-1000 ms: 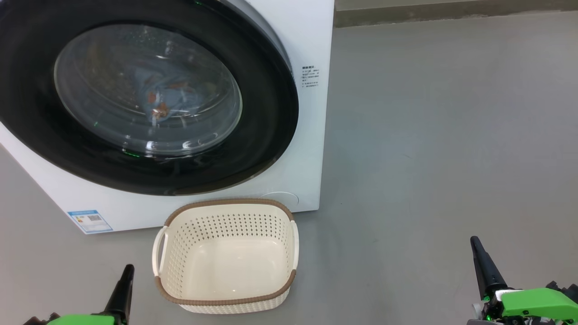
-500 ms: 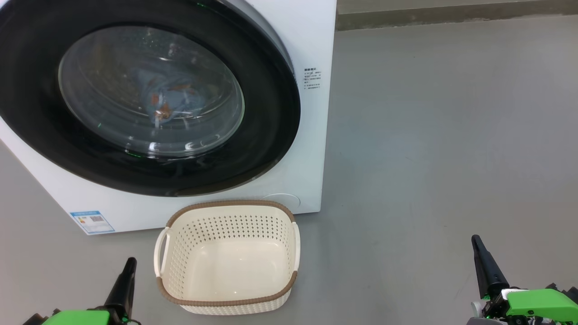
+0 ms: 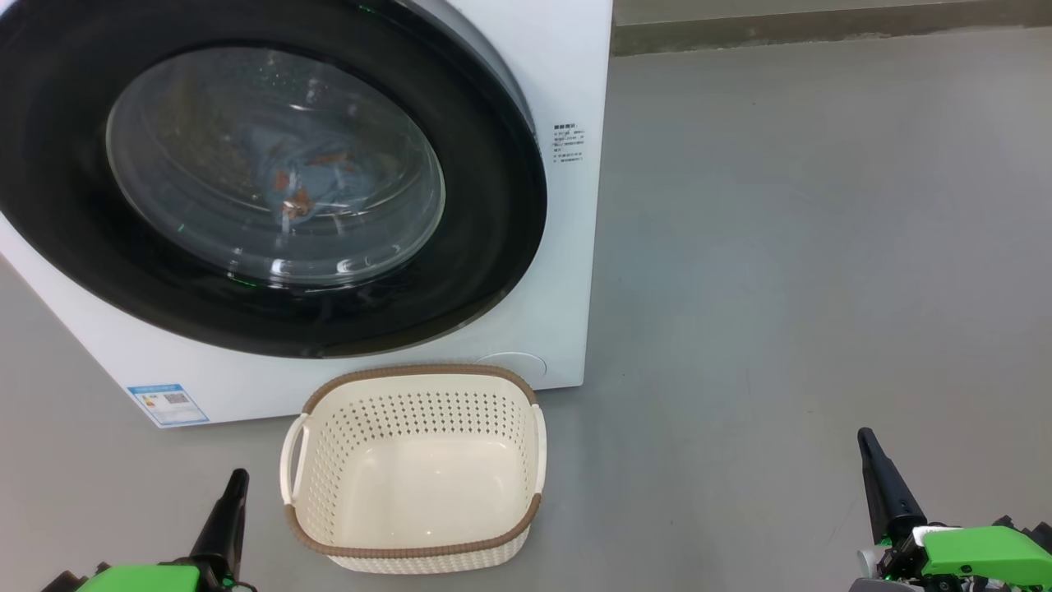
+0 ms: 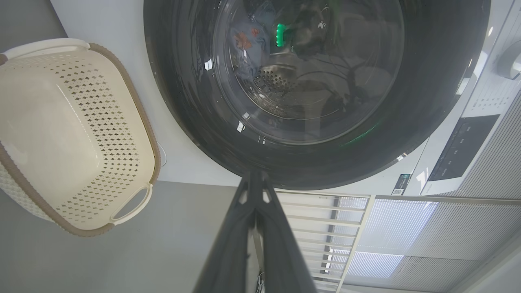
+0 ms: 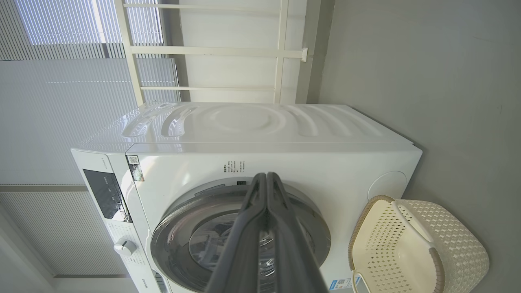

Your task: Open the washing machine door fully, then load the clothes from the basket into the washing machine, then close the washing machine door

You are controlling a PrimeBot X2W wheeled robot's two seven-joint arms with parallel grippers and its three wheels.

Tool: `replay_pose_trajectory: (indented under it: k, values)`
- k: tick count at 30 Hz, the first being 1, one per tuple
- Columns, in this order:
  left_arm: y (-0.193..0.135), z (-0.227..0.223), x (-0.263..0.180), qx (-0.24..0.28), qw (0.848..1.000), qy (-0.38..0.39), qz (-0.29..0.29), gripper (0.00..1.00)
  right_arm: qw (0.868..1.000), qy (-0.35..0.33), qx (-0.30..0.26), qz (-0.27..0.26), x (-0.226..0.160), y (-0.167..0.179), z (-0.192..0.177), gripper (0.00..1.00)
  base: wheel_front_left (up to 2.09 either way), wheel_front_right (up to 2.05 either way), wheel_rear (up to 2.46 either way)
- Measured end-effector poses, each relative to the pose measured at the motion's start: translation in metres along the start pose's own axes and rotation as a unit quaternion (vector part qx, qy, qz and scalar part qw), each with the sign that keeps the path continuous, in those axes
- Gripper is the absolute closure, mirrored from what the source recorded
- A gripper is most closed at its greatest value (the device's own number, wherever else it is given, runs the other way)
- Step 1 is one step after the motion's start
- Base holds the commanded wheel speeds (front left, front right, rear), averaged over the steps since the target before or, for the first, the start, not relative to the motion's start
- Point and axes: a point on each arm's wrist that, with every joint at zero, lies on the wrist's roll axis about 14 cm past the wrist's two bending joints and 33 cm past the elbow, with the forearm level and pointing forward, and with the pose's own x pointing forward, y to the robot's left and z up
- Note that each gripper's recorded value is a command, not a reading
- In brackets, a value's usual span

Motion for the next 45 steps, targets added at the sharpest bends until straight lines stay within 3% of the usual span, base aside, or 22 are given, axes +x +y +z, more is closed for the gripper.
replay_pose_trajectory:
  k: [45]
  values:
    - [0.0000, 0.0000, 0.0000, 0.000, 1.000, 0.000, 0.000, 1.00, 1.000, -0.004, 0.003, 0.000, -0.0002, 0.0001, 0.0022, 1.00, 0.00, 0.00, 0.00]
